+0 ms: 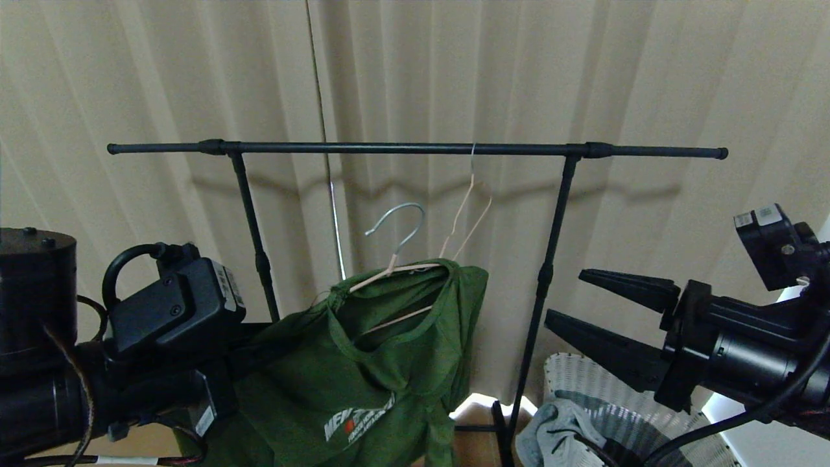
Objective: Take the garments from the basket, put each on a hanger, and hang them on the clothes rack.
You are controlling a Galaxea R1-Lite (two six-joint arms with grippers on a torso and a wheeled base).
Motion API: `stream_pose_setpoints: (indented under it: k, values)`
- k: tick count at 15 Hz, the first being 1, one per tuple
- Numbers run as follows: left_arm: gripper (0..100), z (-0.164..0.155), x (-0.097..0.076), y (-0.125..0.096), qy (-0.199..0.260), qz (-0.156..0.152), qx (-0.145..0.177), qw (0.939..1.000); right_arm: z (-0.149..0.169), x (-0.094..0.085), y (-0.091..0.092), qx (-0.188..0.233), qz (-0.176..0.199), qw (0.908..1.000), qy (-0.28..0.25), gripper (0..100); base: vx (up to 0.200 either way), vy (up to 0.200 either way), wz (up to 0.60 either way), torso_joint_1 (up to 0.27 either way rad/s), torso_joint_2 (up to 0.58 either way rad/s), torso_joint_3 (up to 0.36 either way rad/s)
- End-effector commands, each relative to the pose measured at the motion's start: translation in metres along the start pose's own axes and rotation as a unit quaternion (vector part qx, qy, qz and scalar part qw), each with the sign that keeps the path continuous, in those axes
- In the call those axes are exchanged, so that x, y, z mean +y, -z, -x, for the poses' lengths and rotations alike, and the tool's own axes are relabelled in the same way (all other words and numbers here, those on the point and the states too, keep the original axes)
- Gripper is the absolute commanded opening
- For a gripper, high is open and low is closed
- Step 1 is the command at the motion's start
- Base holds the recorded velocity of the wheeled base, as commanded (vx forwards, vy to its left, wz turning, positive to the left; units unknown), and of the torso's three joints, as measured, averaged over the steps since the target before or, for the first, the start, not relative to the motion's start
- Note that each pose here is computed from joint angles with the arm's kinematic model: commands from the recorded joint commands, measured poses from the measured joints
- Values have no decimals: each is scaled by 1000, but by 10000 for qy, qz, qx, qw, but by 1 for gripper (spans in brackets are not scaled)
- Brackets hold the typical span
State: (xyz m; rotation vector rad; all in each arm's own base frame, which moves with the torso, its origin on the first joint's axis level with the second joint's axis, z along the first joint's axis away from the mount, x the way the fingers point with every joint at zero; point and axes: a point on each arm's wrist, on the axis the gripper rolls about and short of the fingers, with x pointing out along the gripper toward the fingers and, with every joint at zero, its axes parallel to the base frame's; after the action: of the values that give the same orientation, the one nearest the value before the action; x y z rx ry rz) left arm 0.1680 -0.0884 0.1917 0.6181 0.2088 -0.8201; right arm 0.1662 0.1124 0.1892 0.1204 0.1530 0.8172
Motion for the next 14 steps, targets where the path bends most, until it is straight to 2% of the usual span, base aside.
stream_pose_setpoints:
  k: [1,3,6,7,9,10,14]
  values:
    - [0,-1,-1,1,103,3,-39,9999,-1,-1,4,94,185,9998,8,100,0,0,0,0,0,0]
    - [0,-1,-3,1,356,0,-199,9992,-4,-3,13,293,872,9958,18,100,0,0,0,0,0,0]
    - [0,-5,-2,-1,703,0,-412,9967,-5,-4,17,611,1409,9881,-13,100,0,0,0,0,0,0]
    - [0,-6,-2,-2,857,12,-512,9950,-6,-4,18,721,1682,9831,-44,100,0,0,0,0,0,0]
    - [0,-11,-4,1,1120,50,-560,9921,-6,-3,17,710,2114,9744,-291,100,0,0,0,0,0,0]
    - [0,-11,-5,0,1325,53,-700,9887,-8,-2,13,624,2245,9715,-430,100,0,0,0,0,0,0]
    - [0,-14,-12,-1,1553,12,-742,9851,-20,7,6,597,2363,9671,-730,100,0,0,0,0,0,0]
